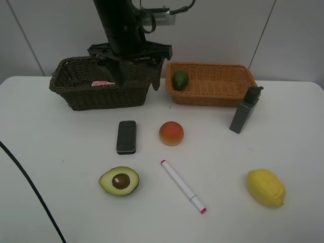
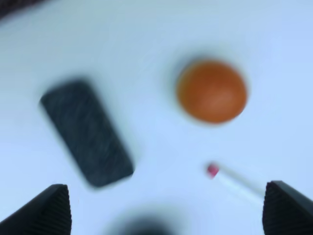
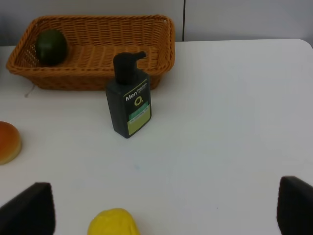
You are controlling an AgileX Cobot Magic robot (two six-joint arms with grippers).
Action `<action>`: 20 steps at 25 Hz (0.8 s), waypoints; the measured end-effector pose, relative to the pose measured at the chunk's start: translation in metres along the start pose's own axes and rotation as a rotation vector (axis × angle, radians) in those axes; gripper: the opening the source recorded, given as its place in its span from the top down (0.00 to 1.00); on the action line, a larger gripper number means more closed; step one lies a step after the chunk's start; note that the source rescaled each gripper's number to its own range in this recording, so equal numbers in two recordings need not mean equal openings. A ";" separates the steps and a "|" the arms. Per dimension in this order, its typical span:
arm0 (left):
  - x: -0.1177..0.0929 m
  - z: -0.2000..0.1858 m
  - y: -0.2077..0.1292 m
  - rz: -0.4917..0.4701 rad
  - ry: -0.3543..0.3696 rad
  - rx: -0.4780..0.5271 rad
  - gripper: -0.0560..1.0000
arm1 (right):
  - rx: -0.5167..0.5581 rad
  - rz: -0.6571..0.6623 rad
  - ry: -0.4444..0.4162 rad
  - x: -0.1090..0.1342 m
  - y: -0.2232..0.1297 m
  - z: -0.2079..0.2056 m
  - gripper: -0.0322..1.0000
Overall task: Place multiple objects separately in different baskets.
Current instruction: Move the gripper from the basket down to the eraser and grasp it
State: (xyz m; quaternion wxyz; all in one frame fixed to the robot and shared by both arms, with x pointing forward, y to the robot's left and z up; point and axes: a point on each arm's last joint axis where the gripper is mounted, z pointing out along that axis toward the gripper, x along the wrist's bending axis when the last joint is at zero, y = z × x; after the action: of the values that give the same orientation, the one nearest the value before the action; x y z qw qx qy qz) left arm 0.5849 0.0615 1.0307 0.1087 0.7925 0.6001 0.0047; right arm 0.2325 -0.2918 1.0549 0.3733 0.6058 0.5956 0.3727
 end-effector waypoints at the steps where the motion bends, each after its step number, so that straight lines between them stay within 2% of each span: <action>1: 0.004 0.008 -0.010 -0.011 0.014 0.040 0.00 | 0.000 0.000 0.000 0.000 0.000 0.000 0.00; 3: 0.011 0.030 -0.025 -0.038 0.037 0.094 0.00 | 0.000 0.000 0.000 0.000 0.000 0.000 0.00; 5: 0.017 0.054 -0.037 -0.065 0.048 0.107 0.00 | 0.000 0.000 0.000 0.000 0.000 0.000 0.00; 11: 0.027 0.101 -0.049 -0.117 0.045 0.007 0.00 | 0.000 0.000 0.000 0.000 0.000 0.000 0.00; 17: 0.034 0.129 -0.047 -0.144 0.110 -0.009 0.00 | 0.000 0.000 0.000 0.000 0.000 0.000 0.00; 20: 0.036 0.144 -0.047 -0.153 0.117 -0.012 0.00 | 0.000 0.000 0.000 0.000 0.000 0.000 0.00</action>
State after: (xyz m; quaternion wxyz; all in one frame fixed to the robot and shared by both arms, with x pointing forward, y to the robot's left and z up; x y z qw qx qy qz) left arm 0.5705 0.0835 0.8776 0.0784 0.7421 0.6641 0.0463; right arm 0.2325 -0.2918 1.0549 0.3733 0.6058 0.5956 0.3727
